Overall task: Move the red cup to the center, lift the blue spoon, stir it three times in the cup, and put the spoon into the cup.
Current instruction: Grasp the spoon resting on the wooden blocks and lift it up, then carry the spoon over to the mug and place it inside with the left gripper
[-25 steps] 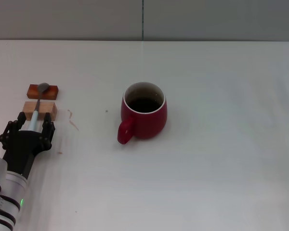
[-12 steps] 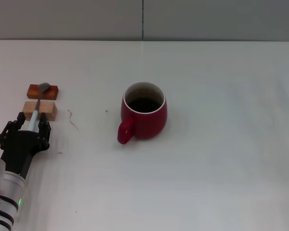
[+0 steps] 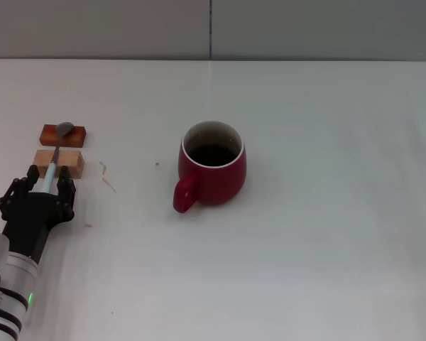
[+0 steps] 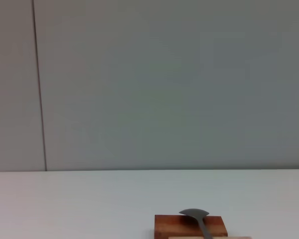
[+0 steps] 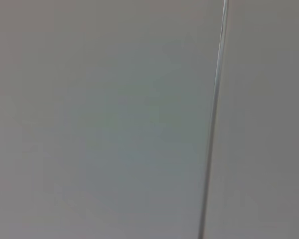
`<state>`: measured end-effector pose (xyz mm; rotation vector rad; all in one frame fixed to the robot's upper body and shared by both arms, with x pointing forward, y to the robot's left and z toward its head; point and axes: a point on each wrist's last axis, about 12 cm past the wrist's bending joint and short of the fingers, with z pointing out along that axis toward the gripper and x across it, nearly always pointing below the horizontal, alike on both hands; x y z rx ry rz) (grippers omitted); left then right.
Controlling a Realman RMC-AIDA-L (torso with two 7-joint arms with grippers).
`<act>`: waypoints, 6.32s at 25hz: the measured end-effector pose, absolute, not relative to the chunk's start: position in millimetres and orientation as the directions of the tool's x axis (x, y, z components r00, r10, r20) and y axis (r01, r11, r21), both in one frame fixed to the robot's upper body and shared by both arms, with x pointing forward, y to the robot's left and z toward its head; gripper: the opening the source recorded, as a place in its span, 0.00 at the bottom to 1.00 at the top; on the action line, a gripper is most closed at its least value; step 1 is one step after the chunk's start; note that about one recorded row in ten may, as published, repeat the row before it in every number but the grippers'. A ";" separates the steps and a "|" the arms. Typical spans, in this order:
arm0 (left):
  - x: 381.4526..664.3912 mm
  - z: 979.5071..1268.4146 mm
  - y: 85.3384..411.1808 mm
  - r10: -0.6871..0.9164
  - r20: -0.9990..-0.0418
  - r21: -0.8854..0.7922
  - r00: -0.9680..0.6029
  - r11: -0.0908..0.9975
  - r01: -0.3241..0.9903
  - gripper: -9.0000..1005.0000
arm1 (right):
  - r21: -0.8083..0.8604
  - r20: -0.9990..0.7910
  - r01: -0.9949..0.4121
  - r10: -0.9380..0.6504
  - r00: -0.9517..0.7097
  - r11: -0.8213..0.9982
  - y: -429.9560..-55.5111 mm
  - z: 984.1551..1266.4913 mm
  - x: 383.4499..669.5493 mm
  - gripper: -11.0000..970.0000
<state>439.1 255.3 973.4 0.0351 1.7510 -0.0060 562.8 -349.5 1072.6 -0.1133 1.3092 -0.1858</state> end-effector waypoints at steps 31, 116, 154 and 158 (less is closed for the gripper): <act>436.9 973.2 253.6 0.013 -0.984 0.009 -0.179 1.000 0.026 0.31 | -0.194 -0.944 0.071 -0.206 0.258 0.978 -349.7 1074.6 563.3 0.79; 440.6 991.7 294.0 -0.529 -0.849 -0.529 -0.016 0.847 0.055 0.17 | -0.188 -0.942 0.075 -0.201 0.269 0.979 -348.9 1072.0 556.4 0.79; 483.7 1087.8 362.8 -0.657 -0.491 -0.862 -0.572 0.272 0.428 0.17 | -0.168 -0.954 0.085 -0.183 0.236 0.982 -345.1 1061.2 547.2 0.79; 492.6 1109.2 358.2 -0.532 -0.580 -0.810 -0.618 0.289 0.511 0.17 | -0.166 -0.956 0.088 -0.183 0.230 0.982 -346.2 1059.3 544.6 0.79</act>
